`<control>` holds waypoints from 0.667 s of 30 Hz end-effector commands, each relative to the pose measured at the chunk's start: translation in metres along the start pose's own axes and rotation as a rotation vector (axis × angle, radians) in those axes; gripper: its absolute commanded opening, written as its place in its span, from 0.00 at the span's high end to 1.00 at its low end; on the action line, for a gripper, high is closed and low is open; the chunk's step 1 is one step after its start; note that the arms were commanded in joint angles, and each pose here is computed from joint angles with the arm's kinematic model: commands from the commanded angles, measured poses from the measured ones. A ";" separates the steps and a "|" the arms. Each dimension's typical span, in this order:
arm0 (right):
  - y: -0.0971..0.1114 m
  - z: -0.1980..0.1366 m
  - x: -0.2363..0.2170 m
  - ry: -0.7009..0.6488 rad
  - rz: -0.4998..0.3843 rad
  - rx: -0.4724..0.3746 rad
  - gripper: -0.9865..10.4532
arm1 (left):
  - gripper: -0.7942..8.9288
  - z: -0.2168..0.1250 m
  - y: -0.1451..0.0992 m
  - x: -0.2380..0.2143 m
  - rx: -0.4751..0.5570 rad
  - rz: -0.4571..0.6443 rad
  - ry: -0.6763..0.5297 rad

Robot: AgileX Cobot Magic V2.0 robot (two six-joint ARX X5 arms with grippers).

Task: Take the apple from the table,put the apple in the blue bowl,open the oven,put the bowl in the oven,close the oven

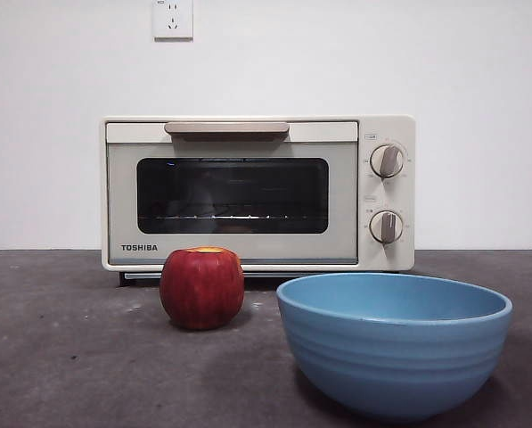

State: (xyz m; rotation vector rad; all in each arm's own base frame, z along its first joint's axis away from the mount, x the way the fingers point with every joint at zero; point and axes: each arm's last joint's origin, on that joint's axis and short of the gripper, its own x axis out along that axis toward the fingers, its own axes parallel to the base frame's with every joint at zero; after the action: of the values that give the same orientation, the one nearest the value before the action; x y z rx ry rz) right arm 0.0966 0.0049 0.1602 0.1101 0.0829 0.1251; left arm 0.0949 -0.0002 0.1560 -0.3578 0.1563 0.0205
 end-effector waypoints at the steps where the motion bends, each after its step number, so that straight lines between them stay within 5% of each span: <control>1: 0.000 0.001 0.000 -0.011 0.006 0.089 0.91 | 0.91 -0.006 0.001 0.001 -0.009 -0.047 0.044; 7: 0.002 0.011 -0.004 -0.004 0.023 0.201 0.91 | 0.91 0.007 -0.007 -0.007 -0.056 -0.117 0.088; 13: 0.007 0.041 -0.013 -0.029 0.055 0.202 0.91 | 0.91 0.034 -0.019 -0.016 -0.064 -0.178 0.095; 20: 0.015 0.078 -0.013 0.119 0.135 0.195 0.91 | 0.91 0.067 -0.035 -0.018 -0.049 -0.259 0.218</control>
State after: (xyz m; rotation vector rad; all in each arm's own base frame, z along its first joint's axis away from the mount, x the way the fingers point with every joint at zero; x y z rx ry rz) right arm 0.0888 0.0088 0.2296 0.3122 0.2187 0.2348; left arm 0.0880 -0.0088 0.2228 -0.4454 0.3373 -0.2467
